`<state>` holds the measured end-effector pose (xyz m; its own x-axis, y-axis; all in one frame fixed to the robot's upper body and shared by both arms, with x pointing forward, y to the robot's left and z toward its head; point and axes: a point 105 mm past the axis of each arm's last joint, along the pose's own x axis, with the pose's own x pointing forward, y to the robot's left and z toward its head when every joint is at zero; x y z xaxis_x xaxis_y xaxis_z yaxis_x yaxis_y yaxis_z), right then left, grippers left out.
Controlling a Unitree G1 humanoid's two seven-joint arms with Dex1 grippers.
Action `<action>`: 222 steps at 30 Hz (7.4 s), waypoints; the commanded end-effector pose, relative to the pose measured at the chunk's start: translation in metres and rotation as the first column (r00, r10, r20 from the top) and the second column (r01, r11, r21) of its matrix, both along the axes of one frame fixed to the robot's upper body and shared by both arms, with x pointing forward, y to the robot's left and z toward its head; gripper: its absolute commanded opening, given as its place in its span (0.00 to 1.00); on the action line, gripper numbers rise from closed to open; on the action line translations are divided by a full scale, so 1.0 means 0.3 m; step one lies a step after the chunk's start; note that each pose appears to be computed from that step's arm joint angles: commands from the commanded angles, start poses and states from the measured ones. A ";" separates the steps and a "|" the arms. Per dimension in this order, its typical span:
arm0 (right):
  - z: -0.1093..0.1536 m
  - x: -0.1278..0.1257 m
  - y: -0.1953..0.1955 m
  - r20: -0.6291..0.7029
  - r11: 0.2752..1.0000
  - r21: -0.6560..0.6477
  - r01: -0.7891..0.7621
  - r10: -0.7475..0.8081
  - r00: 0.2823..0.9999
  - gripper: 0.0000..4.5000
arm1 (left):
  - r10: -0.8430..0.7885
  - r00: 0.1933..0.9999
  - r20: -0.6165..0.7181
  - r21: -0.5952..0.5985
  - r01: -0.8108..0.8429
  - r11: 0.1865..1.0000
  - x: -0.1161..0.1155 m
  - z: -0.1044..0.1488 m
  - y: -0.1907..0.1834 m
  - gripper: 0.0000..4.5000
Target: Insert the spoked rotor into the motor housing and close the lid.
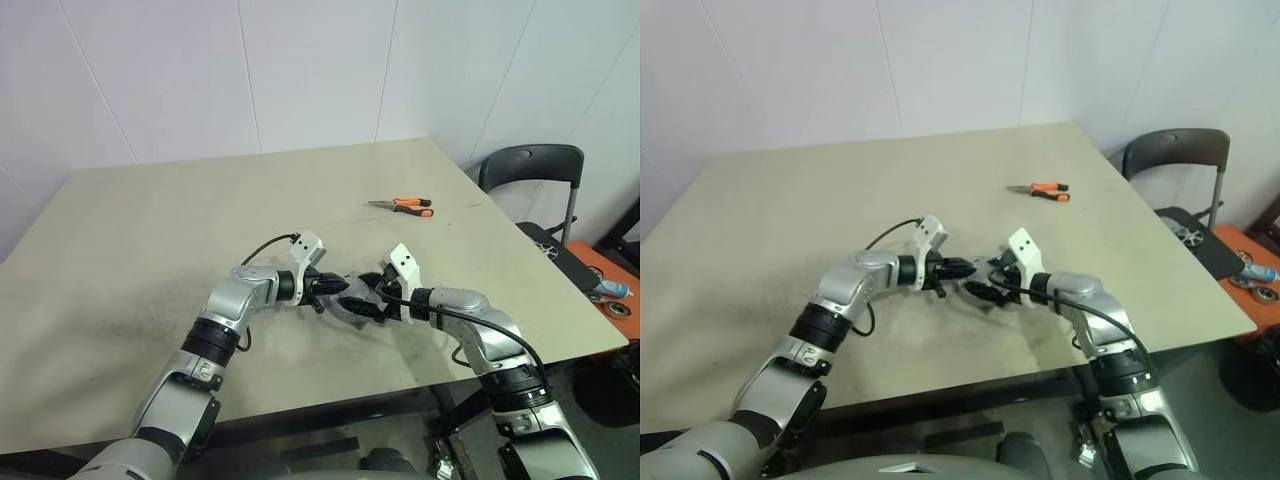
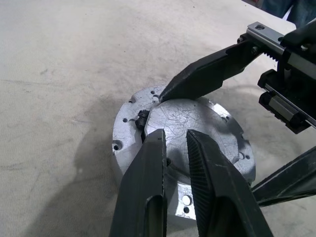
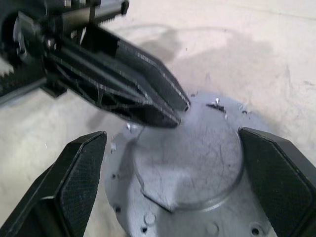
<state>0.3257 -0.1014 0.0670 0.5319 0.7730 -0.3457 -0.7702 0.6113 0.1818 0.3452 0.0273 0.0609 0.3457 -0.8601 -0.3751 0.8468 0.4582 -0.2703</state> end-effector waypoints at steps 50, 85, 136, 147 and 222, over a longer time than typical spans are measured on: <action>-0.113 -0.040 0.014 -0.619 0.894 0.213 0.395 -0.189 0.762 0.99 | 0.094 0.983 -0.157 0.083 -0.081 0.993 -0.048 -0.138 0.138 0.17; -0.255 0.012 0.090 -0.676 0.828 0.164 0.537 -0.302 0.672 0.56 | 0.164 0.978 -0.126 -0.311 -0.196 0.930 0.004 0.212 0.205 0.17; 0.326 0.161 0.279 -0.533 0.559 0.740 0.374 0.148 0.833 0.54 | 0.347 0.799 -0.491 -0.704 -0.599 0.381 -0.059 0.268 0.506 0.82; 0.374 0.173 0.294 -0.509 0.544 0.764 0.348 0.175 0.843 0.54 | 0.289 0.799 -0.527 -0.698 -0.601 0.389 -0.059 0.228 0.430 0.82; 0.343 0.176 0.304 -0.545 0.584 0.720 0.376 0.138 0.827 0.49 | 0.176 0.797 -0.577 -0.712 -0.597 0.369 0.065 0.254 0.253 0.57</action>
